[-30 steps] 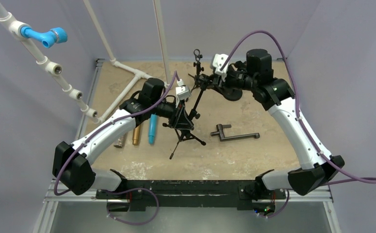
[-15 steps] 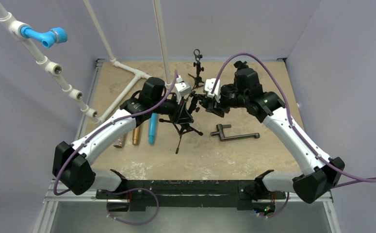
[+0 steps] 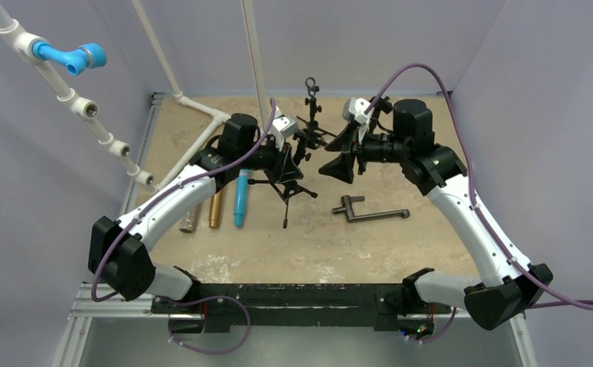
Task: Remove the microphone from the stand
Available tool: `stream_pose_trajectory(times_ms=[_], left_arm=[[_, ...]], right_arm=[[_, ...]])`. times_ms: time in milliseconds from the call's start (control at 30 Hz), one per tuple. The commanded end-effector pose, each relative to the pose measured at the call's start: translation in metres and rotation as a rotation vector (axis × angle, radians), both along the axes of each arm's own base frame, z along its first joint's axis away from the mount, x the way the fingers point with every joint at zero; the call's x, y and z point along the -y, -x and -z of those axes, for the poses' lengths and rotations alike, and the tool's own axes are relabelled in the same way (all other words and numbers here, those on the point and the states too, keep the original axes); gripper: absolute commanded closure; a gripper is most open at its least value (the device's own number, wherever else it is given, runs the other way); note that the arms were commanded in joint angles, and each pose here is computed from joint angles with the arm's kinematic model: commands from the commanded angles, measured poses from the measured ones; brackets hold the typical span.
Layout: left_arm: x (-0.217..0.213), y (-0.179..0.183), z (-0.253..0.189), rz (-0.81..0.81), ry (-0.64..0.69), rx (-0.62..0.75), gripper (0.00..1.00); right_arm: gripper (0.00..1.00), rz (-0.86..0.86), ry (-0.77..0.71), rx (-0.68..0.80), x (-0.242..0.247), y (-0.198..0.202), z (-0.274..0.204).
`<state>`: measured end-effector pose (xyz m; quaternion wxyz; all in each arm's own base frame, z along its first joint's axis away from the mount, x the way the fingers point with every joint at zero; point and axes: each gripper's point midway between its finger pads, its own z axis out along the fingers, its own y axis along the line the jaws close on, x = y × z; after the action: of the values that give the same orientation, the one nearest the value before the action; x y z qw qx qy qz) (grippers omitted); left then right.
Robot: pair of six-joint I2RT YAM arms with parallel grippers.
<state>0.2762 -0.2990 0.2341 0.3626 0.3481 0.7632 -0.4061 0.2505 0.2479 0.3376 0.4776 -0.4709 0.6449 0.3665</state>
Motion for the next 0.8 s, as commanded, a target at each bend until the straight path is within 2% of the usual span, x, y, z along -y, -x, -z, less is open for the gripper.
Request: stream_pose_trajectory(times_ms=[0,133,333,767], left_arm=[[0.01,-0.007,-0.045,0.02,0.101,0.102,1.0],[0.012,-0.002,-0.047,0.048,0.118,0.092,1.0],[0.018,0.018,-0.057,0.141,0.186,0.057,1.0],[0.02,0.028,-0.057,0.182,0.199,0.049,1.0]], right_arm=[[0.38,-0.079,-0.115,-0.094,-0.013,0.016,-0.012],[0.38,-0.077,-0.144,-0.159,-0.017,0.013,0.002],[0.38,0.018,-0.182,-0.235,-0.017,-0.01,0.02],[0.34,0.036,-0.259,-0.329,-0.029,-0.029,0.014]])
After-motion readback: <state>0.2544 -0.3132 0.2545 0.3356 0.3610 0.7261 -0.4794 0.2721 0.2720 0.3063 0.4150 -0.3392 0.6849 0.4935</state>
